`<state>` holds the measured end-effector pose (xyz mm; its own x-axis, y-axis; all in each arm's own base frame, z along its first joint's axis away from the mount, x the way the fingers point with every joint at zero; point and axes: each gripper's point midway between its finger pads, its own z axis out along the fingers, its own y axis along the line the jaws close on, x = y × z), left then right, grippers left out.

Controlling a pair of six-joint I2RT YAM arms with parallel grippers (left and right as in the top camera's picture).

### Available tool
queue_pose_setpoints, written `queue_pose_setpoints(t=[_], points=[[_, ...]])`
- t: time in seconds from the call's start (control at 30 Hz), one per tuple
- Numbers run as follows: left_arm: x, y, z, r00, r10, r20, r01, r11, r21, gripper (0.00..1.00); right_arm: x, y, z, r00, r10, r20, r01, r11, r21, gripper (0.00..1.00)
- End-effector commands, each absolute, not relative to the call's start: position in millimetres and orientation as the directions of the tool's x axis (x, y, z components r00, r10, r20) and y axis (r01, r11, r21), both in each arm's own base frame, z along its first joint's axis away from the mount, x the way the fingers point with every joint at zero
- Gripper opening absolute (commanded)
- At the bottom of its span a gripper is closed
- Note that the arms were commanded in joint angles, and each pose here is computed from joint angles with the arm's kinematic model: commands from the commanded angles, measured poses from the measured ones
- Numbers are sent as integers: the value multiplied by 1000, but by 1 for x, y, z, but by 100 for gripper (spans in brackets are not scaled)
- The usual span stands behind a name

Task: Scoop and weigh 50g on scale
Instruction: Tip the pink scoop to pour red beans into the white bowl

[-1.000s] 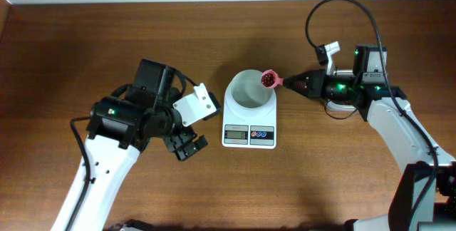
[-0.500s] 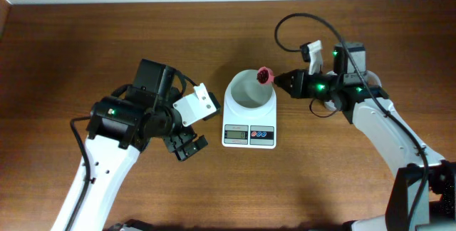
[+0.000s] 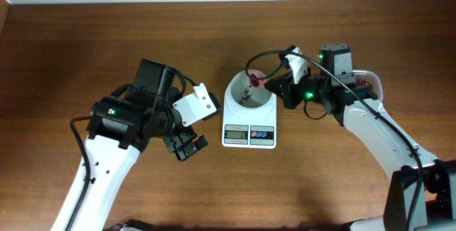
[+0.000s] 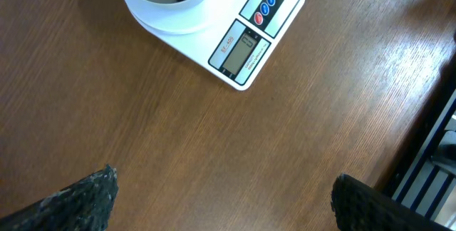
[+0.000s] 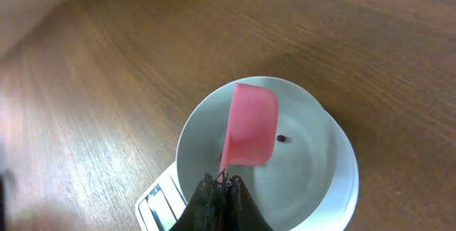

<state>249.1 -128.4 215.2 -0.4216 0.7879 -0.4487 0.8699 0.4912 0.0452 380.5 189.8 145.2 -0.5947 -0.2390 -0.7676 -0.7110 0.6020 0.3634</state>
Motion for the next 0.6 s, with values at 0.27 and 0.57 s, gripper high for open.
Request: queue_pose_setpoints(t=[0.27, 0.57], points=[[251, -130, 227, -396, 785, -477, 874, 481, 66, 99, 377, 184, 129, -398, -447, -801, -838, 532, 119, 4], [251, -130, 227, -396, 785, -477, 874, 481, 66, 99, 372, 182, 123, -382, -485, -787, -853, 513, 97, 4]])
